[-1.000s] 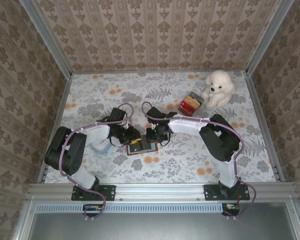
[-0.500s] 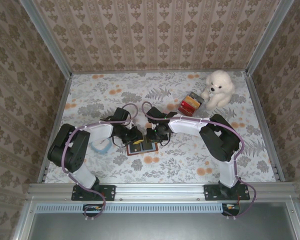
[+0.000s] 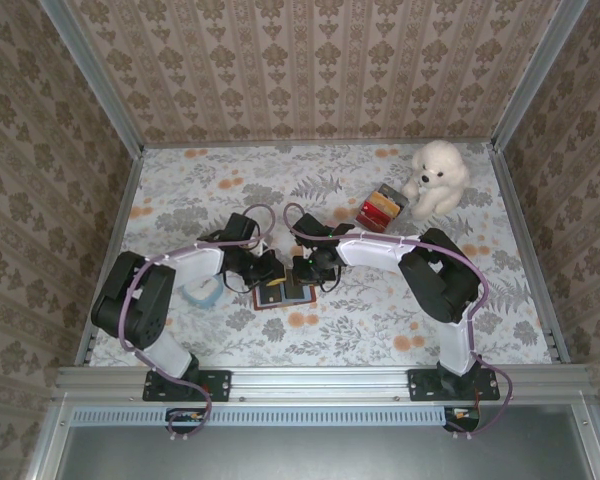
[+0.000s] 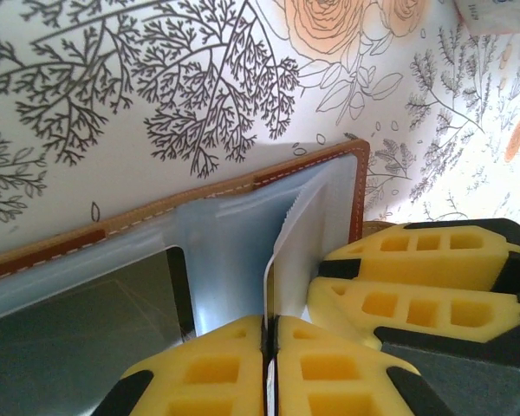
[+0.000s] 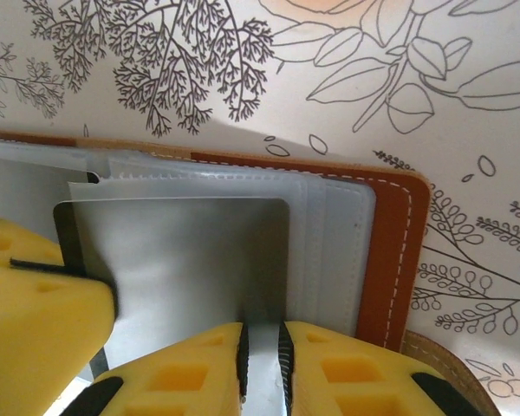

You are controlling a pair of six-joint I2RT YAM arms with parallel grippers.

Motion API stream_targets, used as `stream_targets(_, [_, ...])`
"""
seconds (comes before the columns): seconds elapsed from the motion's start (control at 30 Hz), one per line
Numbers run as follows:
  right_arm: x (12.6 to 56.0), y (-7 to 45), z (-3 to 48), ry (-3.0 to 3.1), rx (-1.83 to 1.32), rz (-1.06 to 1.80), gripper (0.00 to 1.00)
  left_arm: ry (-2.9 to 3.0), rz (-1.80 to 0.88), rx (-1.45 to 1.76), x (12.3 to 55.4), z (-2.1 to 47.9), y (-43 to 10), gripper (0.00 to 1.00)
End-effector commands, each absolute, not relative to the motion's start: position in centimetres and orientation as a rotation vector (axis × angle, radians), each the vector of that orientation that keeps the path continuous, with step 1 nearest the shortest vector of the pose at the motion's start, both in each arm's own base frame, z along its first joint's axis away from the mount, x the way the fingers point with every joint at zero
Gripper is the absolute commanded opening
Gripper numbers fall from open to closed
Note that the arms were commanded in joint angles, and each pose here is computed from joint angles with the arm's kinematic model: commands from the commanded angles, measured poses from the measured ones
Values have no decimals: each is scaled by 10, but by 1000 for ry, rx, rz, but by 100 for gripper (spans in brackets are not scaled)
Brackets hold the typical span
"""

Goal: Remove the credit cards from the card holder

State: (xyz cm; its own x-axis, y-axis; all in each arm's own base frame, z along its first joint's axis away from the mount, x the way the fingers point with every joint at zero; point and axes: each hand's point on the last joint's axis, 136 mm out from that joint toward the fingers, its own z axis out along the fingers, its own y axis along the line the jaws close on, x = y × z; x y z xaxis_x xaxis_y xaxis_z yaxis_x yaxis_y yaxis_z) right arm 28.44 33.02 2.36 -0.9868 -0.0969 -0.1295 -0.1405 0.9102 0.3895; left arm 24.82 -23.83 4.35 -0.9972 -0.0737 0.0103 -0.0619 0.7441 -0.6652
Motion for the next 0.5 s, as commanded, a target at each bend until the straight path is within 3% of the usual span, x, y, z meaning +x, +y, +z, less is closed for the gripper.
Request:
stream_targets(0.0, [273, 303, -9, 3077, -116, 426, 22, 2897, -1139, -82, 243, 50, -234, 10])
stream_targets(0.47, [268, 283, -21, 3120, -129, 264, 20, 2848, -1223, -138, 245, 52, -224, 9])
